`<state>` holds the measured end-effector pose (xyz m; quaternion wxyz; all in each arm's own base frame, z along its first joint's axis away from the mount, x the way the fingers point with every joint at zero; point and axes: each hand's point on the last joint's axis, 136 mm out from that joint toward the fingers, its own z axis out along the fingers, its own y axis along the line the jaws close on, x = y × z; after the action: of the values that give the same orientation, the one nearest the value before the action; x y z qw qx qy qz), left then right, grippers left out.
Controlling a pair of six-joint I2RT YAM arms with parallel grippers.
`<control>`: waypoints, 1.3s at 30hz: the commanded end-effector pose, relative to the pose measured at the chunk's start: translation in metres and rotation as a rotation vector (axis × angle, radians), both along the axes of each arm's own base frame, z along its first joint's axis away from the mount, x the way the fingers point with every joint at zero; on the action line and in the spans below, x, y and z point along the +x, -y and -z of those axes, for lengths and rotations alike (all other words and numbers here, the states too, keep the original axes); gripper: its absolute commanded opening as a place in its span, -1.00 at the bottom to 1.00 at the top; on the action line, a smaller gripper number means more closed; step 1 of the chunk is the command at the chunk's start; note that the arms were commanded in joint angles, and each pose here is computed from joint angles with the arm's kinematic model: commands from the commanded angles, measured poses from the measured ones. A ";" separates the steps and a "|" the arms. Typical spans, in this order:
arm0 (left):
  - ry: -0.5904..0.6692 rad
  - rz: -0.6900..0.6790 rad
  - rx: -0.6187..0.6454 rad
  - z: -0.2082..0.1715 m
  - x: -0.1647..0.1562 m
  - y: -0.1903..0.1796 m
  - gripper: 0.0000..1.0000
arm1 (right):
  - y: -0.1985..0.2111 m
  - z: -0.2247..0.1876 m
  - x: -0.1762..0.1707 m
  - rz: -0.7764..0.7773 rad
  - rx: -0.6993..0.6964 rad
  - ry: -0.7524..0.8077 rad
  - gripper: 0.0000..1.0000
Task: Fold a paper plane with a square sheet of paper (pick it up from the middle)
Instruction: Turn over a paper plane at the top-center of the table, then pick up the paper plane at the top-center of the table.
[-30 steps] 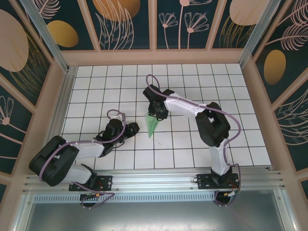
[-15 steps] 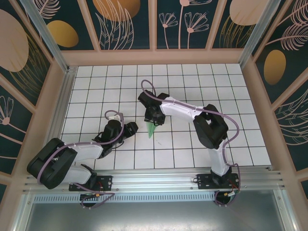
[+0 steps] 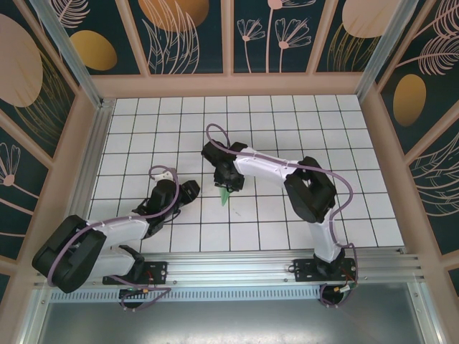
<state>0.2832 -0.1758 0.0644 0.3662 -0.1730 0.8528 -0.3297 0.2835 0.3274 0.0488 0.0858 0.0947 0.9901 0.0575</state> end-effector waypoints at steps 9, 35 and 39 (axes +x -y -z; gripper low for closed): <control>-0.015 -0.011 0.023 0.008 -0.003 -0.006 -0.03 | 0.001 0.010 0.000 0.006 -0.034 -0.025 -0.34; -0.021 -0.001 0.031 0.008 0.000 -0.003 -0.06 | 0.013 0.019 0.017 -0.009 -0.117 0.019 -0.57; -0.020 -0.001 0.032 0.008 0.001 -0.003 -0.06 | 0.013 0.011 0.017 -0.042 -0.135 0.038 -0.67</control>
<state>0.2814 -0.1747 0.0577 0.3595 -0.1737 0.8581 -0.3230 0.2993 0.3218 0.0319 0.1014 0.0827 0.9912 0.0214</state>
